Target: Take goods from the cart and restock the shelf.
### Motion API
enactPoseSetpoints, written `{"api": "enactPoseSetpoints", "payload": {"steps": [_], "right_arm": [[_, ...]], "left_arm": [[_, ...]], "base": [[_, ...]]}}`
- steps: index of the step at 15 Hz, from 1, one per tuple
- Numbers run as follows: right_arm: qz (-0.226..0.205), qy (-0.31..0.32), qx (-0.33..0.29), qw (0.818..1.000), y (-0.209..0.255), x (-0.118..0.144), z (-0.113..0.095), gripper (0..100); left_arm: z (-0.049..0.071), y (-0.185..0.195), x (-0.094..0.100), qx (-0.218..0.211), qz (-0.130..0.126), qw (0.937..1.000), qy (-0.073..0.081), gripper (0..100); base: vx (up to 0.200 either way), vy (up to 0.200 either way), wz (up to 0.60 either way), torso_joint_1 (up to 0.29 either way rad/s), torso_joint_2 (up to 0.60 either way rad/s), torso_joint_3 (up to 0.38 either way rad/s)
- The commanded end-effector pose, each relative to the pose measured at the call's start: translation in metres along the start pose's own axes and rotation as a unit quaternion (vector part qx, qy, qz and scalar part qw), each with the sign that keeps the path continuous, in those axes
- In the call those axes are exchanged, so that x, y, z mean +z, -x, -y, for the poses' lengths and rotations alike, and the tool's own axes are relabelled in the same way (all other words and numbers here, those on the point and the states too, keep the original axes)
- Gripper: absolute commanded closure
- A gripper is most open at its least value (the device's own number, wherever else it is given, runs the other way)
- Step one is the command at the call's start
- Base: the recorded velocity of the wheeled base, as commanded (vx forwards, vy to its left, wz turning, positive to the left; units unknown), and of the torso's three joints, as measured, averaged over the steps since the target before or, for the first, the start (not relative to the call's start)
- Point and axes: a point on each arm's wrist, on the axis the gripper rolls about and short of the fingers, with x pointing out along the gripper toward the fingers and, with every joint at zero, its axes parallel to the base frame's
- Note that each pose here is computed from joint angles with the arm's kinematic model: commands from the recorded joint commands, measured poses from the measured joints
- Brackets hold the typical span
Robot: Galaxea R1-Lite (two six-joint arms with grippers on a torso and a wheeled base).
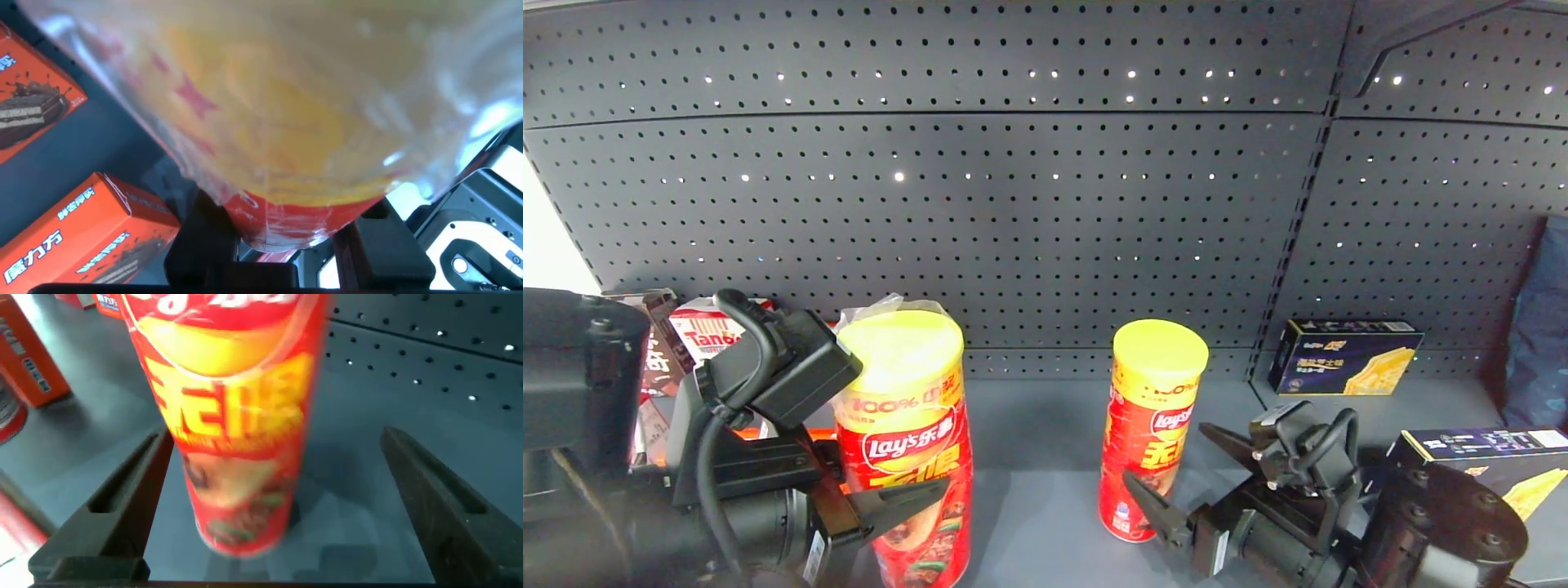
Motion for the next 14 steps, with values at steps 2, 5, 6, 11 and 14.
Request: {"api": "enactPoseSetpoints", "payload": {"steps": [2,5,6,11,14], "right_arm": [[0.026,-0.001,0.003,1.0,0.015,0.014,0.003,0],[0.035,-0.002,0.014,0.999,0.029,0.017,0.005,0],[0.032,-0.002,0.02,0.999,0.032,0.015,0.004,0],[0.029,0.002,0.138,0.99,0.044,0.011,-0.025,0],[0.025,0.004,0.143,0.989,0.043,0.009,-0.027,0]], "left_arm": [[0.0,0.0,0.001,0.0,0.002,1.0,-0.001,100],[0.0,0.0,0.001,0.0,0.002,1.0,-0.001,100],[0.0,0.0,0.001,0.0,0.002,1.0,-0.001,100],[0.0,-0.001,0.0,-0.001,0.0,1.0,-0.001,100],[0.0,0.0,-0.003,0.001,-0.005,1.0,0.001,100]], "base": [[0.0,0.0,0.0,0.0,0.0,0.0],[0.0,0.0,0.0,0.0,0.0,0.0],[0.0,0.0,0.0,0.0,0.0,0.0],[0.0,0.0,0.0,0.0,0.0,0.0],[0.0,0.0,0.0,0.0,0.0,0.0]]}}
